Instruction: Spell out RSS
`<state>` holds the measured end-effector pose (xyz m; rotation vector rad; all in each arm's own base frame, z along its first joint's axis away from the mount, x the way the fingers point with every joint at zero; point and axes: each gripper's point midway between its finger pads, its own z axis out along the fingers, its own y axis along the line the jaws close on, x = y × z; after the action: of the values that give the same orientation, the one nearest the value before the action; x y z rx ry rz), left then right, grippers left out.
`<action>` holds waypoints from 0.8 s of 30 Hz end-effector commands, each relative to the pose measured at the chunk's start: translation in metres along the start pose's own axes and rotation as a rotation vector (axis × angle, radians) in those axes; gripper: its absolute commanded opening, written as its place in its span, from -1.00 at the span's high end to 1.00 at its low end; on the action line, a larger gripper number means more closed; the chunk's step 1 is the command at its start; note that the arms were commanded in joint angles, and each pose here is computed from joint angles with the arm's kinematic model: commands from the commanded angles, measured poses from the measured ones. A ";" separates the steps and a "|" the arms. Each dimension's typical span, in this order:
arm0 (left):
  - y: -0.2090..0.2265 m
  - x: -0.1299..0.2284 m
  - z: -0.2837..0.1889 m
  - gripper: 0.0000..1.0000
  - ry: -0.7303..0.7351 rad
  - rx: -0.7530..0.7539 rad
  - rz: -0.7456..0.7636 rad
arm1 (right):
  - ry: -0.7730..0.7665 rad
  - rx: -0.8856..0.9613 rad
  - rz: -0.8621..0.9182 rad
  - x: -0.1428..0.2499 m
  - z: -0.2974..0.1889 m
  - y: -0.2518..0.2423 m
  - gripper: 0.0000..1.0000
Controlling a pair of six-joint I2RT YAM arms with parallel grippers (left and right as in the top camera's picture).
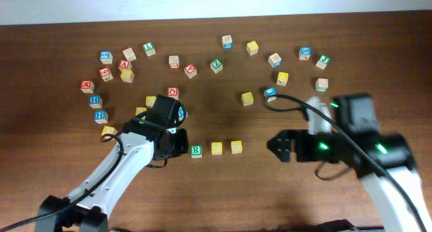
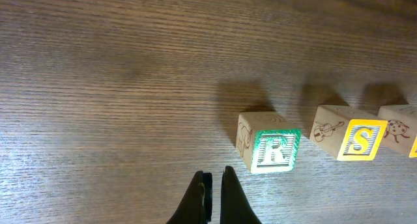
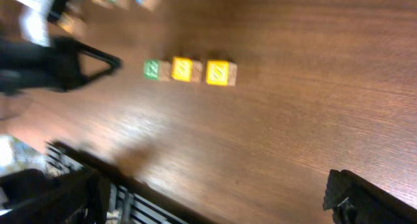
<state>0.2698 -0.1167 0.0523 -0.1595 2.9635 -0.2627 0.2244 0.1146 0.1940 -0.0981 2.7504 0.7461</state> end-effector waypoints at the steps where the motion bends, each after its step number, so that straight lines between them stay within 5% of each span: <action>1: 0.006 0.006 0.009 1.00 0.038 -0.031 -0.014 | 0.215 0.231 -0.016 0.001 0.037 -0.032 -0.89; 3: 0.007 0.009 0.013 1.00 0.056 -0.037 -0.016 | 0.299 0.250 -0.014 -0.004 0.067 -0.038 -0.71; 4: 0.007 0.011 0.017 1.00 0.072 -0.041 -0.018 | 0.311 0.249 0.011 -0.011 0.084 -0.043 -0.33; 6: 0.006 0.015 0.023 1.00 0.102 -0.030 -0.021 | 0.326 0.262 0.066 -0.015 0.105 -0.051 -0.25; 9: 0.006 0.014 0.027 1.00 0.107 -0.034 -0.022 | 0.334 0.262 0.076 -0.018 0.124 -0.058 0.81; 10: 0.005 0.012 0.030 1.00 0.102 -0.031 -0.021 | 0.341 0.262 0.084 -0.016 0.129 -0.059 0.92; 24: -0.006 0.016 0.059 1.00 0.167 0.030 -0.026 | 0.369 0.320 0.135 0.004 0.198 -0.044 0.92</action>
<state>0.2647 -0.1313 -0.0030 -0.1719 3.1199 -0.3214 0.2842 0.1720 0.0137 0.0292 3.1985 0.3527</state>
